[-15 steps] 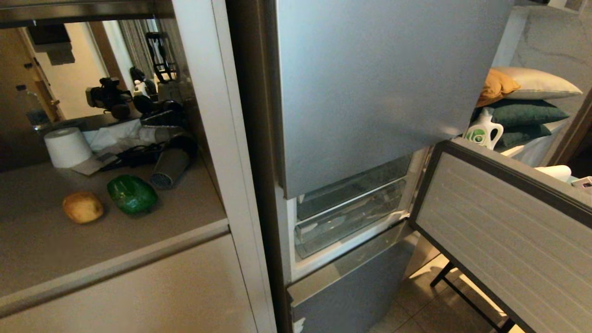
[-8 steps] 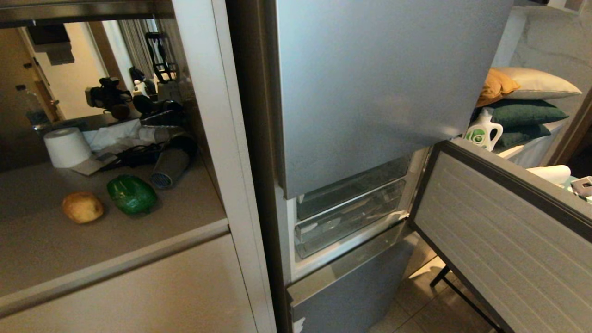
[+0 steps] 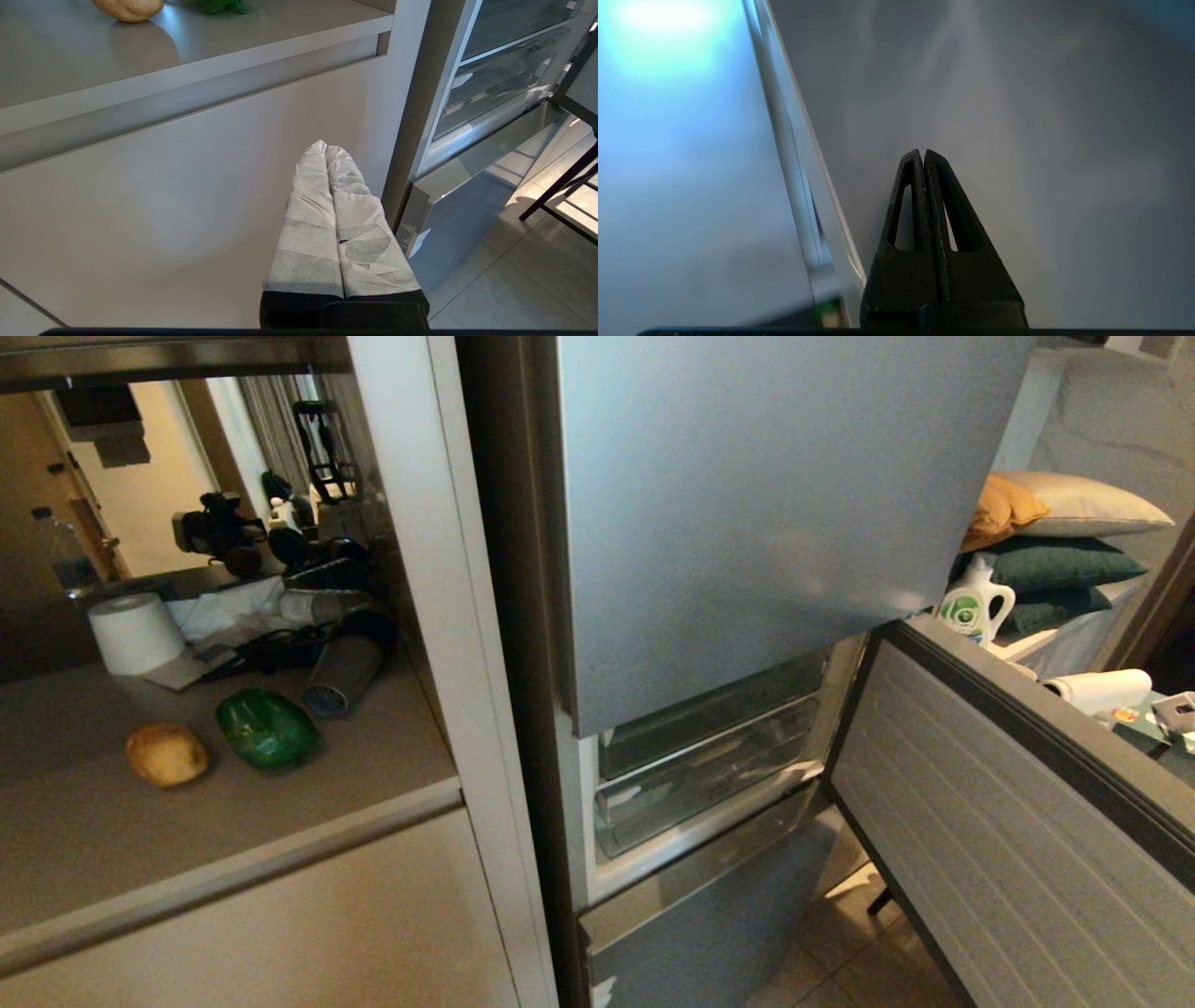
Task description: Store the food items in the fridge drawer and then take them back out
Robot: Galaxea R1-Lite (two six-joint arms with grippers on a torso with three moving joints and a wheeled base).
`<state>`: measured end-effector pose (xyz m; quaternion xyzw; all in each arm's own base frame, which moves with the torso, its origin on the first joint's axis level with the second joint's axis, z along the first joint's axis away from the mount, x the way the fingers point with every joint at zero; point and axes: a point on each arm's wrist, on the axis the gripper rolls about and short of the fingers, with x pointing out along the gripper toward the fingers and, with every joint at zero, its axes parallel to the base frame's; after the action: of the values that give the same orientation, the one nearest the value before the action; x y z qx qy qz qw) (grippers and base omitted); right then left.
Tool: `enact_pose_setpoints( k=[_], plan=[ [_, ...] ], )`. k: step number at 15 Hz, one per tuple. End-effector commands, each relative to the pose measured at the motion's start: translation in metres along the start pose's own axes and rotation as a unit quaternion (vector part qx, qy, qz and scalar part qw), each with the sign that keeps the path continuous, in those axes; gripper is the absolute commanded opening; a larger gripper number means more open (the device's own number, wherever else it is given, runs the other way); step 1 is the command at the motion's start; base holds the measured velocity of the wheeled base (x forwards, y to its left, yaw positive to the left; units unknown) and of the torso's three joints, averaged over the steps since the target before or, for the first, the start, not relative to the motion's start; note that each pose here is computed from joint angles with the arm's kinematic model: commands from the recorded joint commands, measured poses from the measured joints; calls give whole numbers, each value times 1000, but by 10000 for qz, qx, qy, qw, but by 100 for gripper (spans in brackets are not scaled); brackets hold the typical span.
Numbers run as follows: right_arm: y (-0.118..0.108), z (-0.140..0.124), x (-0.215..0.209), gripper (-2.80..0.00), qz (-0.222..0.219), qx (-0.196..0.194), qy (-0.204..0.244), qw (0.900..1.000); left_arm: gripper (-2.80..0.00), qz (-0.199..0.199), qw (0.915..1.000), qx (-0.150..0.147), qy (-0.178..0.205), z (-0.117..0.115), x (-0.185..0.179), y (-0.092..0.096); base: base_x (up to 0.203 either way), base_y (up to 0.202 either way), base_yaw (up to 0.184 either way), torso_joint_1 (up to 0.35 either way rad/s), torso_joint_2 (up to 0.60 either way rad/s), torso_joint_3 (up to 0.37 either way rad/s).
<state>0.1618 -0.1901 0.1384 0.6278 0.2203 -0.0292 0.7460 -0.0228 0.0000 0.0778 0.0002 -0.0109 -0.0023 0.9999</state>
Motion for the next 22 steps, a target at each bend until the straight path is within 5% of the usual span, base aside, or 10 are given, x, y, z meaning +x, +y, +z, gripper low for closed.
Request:
enact_pose_setpoints(
  k=[1, 6, 10, 12, 15, 18, 22],
  plan=[
    [4, -18, 14, -280, 51, -61, 427, 9991, -280, -7, 10000, -2, 55, -3, 1, 0, 0, 0, 0, 0, 0, 0],
    [8, -62, 58, -280, 18, -211, 1731, 9847, -280, 0, 10000, -2, 55, -3, 1, 0, 0, 0, 0, 0, 0, 0],
    [10, -88, 81, -280, 97, -857, 2473, 9651, -280, 0, 10000, -2, 55, -3, 1, 0, 0, 0, 0, 0, 0, 0],
    [9, -104, 99, -280, 154, -1346, 2938, 9462, -280, -7, 10000, -2, 55, -3, 1, 0, 0, 0, 0, 0, 0, 0],
    [0, -136, 135, -280, 69, -2311, 3686, 9004, -280, 0, 10000, -2, 55, -3, 1, 0, 0, 0, 0, 0, 0, 0],
    [2, -159, 170, -280, 421, -3407, 3685, 8639, -280, -2, 10000, -2, 55, -3, 1, 0, 0, 0, 0, 0, 0, 0],
    [5, -193, 189, -280, 899, -3923, 3915, 8275, -280, -7, 10000, -2, 55, -3, 1, 0, 0, 0, 0, 0, 0, 0]
  ],
)
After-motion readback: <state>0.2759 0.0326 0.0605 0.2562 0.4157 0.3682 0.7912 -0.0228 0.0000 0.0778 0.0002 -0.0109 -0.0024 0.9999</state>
